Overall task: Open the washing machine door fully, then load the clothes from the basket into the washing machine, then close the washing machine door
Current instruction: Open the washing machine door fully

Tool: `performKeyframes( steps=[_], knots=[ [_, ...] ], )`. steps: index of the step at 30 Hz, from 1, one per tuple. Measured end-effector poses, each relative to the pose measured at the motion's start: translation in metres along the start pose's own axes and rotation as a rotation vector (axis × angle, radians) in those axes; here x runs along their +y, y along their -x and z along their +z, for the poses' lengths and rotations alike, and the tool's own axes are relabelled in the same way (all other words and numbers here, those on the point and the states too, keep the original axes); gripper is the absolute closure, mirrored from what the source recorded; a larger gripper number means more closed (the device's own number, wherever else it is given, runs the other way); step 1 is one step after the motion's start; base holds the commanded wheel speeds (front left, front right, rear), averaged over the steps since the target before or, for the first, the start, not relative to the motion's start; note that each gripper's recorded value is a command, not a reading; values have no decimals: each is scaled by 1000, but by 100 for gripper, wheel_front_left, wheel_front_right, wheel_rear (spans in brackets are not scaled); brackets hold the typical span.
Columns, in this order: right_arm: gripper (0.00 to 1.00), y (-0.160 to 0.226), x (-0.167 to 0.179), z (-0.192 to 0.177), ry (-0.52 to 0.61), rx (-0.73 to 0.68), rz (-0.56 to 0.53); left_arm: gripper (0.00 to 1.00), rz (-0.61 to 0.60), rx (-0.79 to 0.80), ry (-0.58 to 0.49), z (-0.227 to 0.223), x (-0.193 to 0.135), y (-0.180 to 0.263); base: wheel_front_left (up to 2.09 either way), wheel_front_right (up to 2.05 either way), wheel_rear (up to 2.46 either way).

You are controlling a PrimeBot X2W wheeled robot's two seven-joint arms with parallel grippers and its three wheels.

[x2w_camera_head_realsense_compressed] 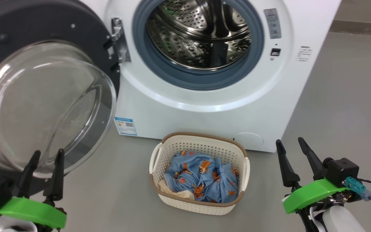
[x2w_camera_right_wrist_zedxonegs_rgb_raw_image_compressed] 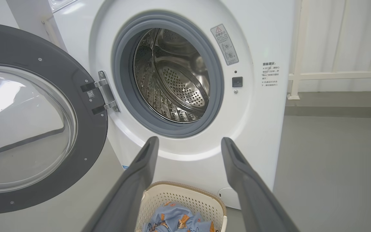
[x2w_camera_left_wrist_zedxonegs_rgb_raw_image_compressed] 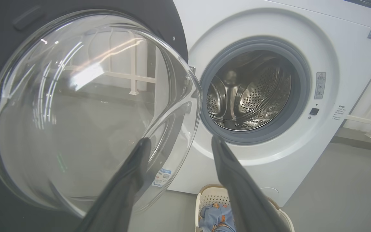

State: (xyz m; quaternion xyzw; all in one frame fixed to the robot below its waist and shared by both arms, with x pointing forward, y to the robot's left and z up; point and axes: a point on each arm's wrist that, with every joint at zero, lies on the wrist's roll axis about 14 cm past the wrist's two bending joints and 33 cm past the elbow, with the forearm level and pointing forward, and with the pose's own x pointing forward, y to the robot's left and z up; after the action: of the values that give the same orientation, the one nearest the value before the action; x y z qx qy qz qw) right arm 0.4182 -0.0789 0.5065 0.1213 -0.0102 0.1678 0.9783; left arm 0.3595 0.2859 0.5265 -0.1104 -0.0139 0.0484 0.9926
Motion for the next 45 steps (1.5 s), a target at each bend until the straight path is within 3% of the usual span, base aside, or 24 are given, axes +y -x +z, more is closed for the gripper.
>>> performKeyframes(
  steps=[27,45],
  knots=[
    [0,50,-63,34,57,-86,-182,0,-188,6,71,-24,-88,-22,0,0,0],
    [0,50,-62,38,64,-96,-176,0,-214,9,71,-29,-95,-15,0,0,0]
  ],
)
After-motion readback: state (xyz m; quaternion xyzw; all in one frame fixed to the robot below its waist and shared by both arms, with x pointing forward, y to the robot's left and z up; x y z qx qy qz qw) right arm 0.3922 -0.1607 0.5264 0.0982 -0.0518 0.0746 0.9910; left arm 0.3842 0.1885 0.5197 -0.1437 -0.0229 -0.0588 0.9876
